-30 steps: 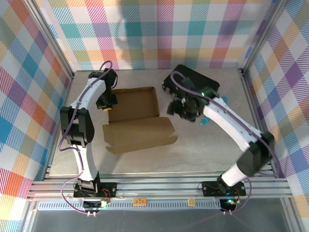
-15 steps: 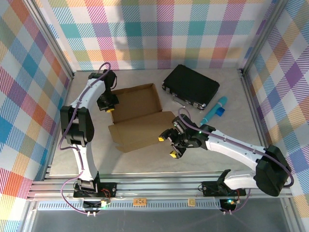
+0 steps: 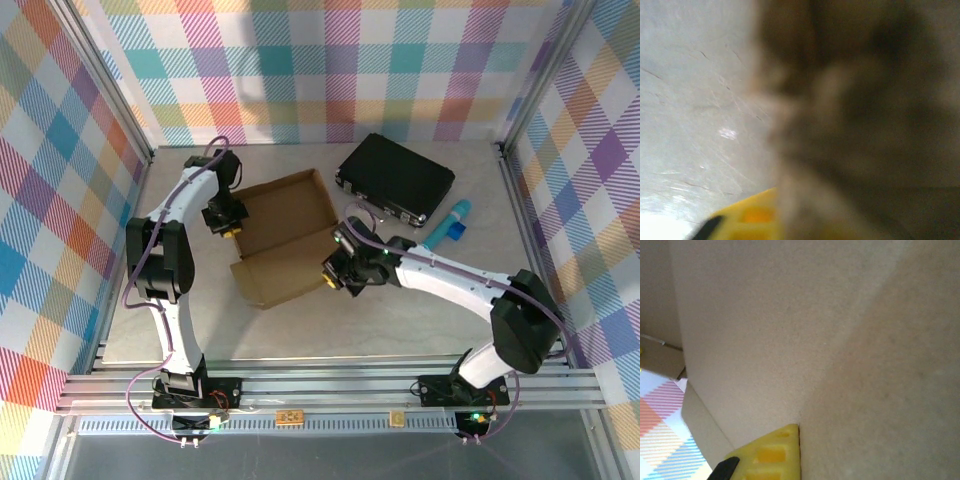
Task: Fold the paper box
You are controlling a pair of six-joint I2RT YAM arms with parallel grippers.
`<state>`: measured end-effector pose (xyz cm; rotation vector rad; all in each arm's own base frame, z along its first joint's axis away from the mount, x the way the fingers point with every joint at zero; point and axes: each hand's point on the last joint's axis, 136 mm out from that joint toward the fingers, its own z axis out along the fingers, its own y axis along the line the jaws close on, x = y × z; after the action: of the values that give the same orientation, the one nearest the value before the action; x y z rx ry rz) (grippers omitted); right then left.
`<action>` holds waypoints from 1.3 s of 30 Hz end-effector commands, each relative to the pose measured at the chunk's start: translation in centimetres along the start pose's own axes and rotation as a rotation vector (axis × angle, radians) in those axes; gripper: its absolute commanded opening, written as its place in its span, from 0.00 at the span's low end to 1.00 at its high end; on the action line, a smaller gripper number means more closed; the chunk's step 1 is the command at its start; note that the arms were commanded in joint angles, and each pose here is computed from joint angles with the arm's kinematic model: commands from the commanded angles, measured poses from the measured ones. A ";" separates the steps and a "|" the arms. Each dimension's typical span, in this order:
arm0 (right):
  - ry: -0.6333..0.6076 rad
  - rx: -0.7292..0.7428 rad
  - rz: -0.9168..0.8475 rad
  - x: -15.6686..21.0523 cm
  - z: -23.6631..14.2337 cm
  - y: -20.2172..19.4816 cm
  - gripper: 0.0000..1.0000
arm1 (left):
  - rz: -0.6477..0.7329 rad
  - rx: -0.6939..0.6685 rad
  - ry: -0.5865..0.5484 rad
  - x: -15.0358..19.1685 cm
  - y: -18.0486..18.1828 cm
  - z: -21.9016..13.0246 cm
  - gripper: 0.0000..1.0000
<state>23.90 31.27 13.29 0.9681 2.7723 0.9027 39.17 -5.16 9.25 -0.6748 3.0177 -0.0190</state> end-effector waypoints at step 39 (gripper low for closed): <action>-0.694 0.637 -1.956 -13.0 -16.3 15.4 0.00 | 0.904 0.740 -1.236 1.6 -12.1 -34.4 0.59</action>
<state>38.95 23.94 28.91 -1.0656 2.0883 -0.5511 42.18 -15.61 39.29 0.2545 1.9449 -0.6059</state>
